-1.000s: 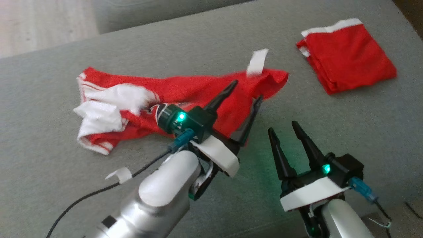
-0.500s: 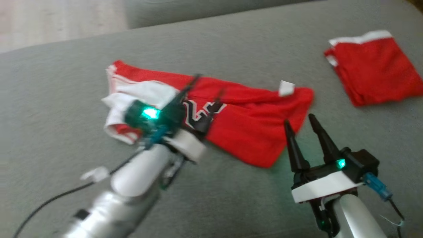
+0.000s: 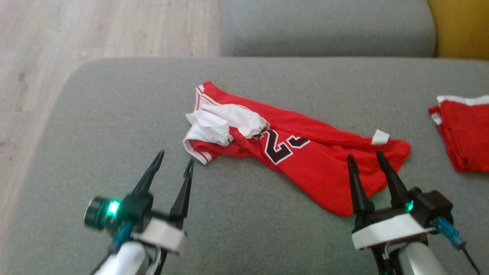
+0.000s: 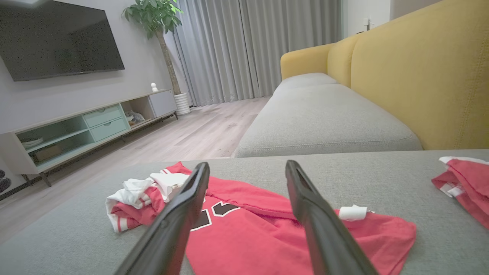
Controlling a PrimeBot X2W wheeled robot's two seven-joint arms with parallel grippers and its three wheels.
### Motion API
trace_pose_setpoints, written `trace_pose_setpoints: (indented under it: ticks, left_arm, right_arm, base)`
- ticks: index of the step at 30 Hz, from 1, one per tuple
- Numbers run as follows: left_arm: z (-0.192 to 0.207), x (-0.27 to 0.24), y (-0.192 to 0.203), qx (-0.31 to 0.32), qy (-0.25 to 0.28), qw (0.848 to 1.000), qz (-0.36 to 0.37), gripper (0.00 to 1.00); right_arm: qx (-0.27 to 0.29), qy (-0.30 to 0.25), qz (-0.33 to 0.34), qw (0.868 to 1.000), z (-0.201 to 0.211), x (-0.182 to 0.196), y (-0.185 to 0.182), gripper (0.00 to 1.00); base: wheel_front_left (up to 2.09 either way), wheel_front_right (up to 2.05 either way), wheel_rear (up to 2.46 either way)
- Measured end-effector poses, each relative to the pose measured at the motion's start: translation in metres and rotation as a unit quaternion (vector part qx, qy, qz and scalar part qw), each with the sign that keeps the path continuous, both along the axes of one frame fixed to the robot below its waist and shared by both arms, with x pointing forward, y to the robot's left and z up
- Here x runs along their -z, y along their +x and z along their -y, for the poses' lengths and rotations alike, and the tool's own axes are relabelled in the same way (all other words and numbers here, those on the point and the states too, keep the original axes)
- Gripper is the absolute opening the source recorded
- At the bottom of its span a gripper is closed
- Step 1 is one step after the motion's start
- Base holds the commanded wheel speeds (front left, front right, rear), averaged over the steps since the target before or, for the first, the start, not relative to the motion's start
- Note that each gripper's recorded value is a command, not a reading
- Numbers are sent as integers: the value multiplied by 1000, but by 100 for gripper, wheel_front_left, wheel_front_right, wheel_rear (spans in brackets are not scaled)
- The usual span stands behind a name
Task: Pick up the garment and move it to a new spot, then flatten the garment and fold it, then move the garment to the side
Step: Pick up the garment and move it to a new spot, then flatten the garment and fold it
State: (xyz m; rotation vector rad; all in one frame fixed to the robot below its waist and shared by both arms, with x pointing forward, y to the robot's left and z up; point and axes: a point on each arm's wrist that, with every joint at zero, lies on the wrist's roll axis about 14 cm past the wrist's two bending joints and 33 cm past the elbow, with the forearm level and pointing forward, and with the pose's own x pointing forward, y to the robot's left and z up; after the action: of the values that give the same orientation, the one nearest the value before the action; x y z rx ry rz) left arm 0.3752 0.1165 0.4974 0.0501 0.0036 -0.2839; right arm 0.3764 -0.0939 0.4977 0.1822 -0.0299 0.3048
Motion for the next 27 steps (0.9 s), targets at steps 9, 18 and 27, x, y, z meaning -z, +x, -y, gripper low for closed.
trace_pose_setpoints:
  ticks: [9,18,27]
  left_arm:
    - [-9,15,-48,-60,-52,997,-20,100]
    - [-3,6,-44,-48,-60,997,-2,100]
    - [-16,24,-46,-76,-68,994,-29,100]
  right_arm:
    - [-3,-2,-4,1000,-1,3,-15,100]
    - [-25,-32,1,999,-13,5,-14,100]
    - [-158,-206,28,965,-86,11,32,100]
  base:
    - [0,0,0]
    - [0,0,0]
    - [0,0,0]
